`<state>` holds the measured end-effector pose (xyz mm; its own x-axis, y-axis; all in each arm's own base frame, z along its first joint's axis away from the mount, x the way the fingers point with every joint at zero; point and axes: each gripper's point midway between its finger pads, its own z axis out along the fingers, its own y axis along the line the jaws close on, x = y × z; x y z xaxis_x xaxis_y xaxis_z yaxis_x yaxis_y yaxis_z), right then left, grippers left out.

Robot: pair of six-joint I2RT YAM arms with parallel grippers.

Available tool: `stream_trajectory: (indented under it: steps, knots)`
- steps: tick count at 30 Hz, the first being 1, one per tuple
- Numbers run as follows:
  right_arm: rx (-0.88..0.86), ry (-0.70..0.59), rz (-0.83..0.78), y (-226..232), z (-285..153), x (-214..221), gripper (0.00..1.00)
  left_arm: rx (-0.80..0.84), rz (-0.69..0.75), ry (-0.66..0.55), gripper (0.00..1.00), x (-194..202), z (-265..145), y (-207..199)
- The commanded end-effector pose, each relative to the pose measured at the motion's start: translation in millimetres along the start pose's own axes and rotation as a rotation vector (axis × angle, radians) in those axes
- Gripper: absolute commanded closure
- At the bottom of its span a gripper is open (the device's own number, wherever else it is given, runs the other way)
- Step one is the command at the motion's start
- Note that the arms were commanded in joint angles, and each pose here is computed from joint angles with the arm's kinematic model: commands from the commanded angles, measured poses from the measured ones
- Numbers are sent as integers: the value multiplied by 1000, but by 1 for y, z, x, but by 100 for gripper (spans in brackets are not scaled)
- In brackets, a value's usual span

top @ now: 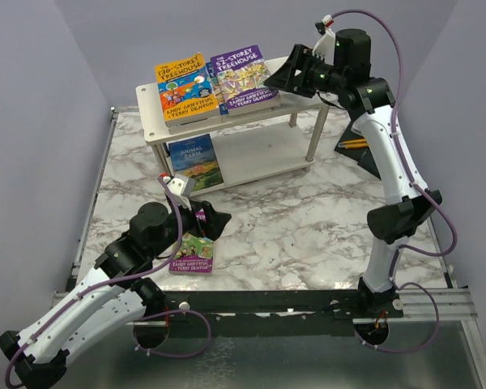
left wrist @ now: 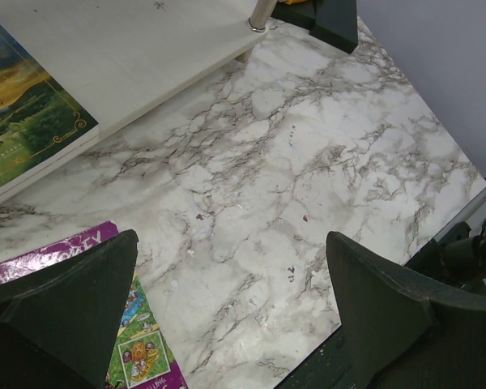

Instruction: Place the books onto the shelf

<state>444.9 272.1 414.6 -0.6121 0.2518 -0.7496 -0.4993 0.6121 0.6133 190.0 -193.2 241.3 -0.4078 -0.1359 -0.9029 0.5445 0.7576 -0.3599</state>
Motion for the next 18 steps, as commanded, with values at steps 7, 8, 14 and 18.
stream_trajectory:
  steps: [7, 8, 14, 18]
  knots:
    - [136, -206, -135, -14, -17, -45, 31, 7, 12, 17, 1, 5, 0, 1]
    - [136, -211, -135, -15, -14, -47, 32, 5, 13, 17, 1, 5, 0, 2]
    - [119, -210, -130, -22, 7, -49, 41, 4, 14, 12, 1, 4, -1, 2]
    - [94, -211, -139, -20, 16, -48, 45, 4, 15, 8, 1, 3, -2, 2]
